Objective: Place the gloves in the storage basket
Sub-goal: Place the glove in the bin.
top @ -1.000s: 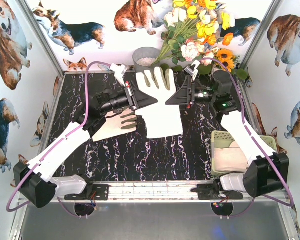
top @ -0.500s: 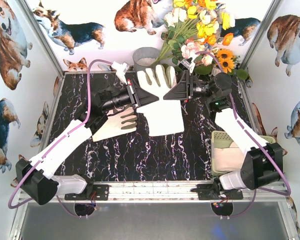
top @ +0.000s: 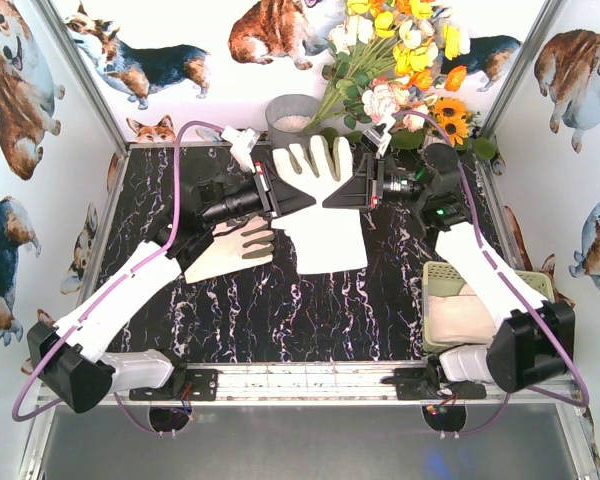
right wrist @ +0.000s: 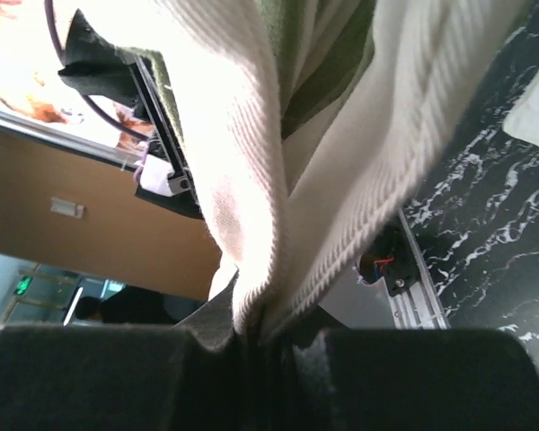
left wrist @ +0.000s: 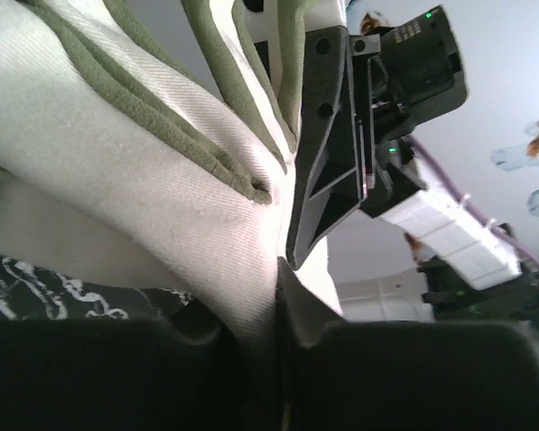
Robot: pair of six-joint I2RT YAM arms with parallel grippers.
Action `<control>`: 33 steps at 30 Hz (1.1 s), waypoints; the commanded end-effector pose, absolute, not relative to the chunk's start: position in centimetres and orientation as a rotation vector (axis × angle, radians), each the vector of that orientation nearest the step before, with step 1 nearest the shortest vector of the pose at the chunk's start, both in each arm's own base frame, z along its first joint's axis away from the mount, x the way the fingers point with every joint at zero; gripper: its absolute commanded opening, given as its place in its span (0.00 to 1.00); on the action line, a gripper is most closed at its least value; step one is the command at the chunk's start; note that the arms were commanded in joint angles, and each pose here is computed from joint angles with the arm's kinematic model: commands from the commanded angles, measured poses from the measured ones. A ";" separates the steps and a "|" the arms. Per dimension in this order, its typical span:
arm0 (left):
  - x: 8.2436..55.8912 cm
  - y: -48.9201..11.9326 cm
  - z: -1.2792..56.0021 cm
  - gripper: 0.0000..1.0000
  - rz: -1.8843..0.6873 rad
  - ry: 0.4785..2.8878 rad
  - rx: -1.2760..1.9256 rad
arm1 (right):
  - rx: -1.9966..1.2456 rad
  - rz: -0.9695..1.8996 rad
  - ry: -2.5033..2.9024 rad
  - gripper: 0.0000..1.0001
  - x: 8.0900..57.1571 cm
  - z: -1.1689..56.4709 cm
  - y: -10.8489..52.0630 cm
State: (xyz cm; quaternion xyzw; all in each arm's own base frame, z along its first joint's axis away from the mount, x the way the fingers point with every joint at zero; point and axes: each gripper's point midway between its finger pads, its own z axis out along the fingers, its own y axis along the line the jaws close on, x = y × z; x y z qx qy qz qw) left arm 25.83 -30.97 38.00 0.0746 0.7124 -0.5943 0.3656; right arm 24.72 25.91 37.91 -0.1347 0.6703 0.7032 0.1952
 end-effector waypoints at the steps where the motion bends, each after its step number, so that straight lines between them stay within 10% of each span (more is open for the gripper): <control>1: 26.5 -30.2 38.7 0.20 -1.435 1.819 0.194 | -0.325 1.785 1.843 0.00 25.4 39.0 24.5; 9: 29.6 -26.6 34.1 0.97 -1.154 1.960 -0.017 | 0.085 1.461 2.079 0.00 28.2 33.2 19.3; 33: 32.9 -20.8 30.5 1.00 -0.836 2.052 -0.110 | 1.271 0.179 1.823 0.00 25.1 26.4 -4.0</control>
